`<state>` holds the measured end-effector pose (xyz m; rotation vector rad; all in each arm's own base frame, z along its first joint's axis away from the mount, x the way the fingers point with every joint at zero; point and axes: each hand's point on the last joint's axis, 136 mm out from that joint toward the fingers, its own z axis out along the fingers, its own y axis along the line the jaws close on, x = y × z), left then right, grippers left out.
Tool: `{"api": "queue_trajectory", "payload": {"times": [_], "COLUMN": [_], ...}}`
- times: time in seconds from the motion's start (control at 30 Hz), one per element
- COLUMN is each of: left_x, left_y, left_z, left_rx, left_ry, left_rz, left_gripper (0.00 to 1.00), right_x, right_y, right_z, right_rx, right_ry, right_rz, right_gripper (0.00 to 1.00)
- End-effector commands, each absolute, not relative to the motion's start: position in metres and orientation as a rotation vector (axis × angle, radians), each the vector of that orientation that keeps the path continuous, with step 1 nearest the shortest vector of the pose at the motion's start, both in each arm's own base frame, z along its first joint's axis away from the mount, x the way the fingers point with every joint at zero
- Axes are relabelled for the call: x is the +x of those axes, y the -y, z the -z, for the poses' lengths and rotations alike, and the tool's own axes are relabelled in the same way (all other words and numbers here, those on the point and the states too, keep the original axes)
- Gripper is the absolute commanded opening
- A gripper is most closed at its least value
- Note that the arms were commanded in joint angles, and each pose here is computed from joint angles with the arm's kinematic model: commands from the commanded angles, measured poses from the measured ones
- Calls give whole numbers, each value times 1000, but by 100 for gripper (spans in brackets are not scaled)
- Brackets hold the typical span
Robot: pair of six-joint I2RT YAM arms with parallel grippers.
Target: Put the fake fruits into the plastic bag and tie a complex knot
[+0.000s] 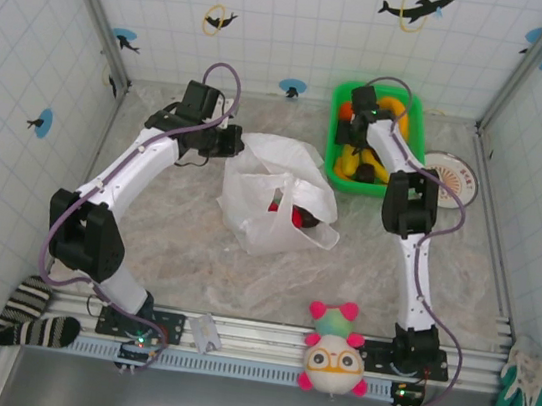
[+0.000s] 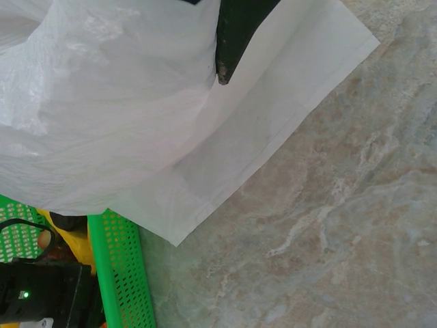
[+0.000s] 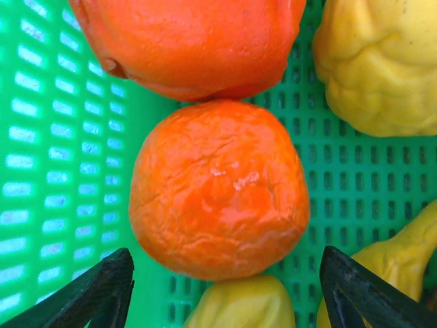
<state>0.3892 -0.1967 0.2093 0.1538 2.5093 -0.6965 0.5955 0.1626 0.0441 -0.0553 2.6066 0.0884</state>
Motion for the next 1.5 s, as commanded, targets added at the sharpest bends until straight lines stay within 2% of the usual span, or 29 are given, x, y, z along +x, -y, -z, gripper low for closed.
{"api": "queue_trajectory", "payload": {"times": [0.0, 0.23, 0.37, 0.47, 0.63, 1.17, 1.47], "left_x": [392, 391, 392, 393, 393, 392, 390], "left_y": [197, 196, 196, 196, 197, 197, 196], "left_z": [-214, -214, -213, -211, -208, -208, -208], "left_rx": [160, 151, 154, 157, 159, 161, 162], "left_ry": [-2488, -2489, -2493, -2499, -2504, -2508, -2512], "left_rz": [722, 714, 713, 708, 707, 706, 703], "left_gripper": [7, 7, 7, 7, 7, 8, 8], "right_x": [585, 578, 570, 561, 554, 545, 595], "right_y": [-163, -165, -164, -164, -167, -168, -170], "right_z": [-83, -119, -125, -118, -101, -49, -62], "right_rx": [-77, -131, -139, -162, -170, -123, -94], "right_ry": [-2592, -2556, -2573, -2614, -2658, -2747, -2564], "right_rz": [-132, -132, -129, -109, -112, -75, -106], "right_gripper": [77, 80, 78, 71, 68, 69, 68]}}
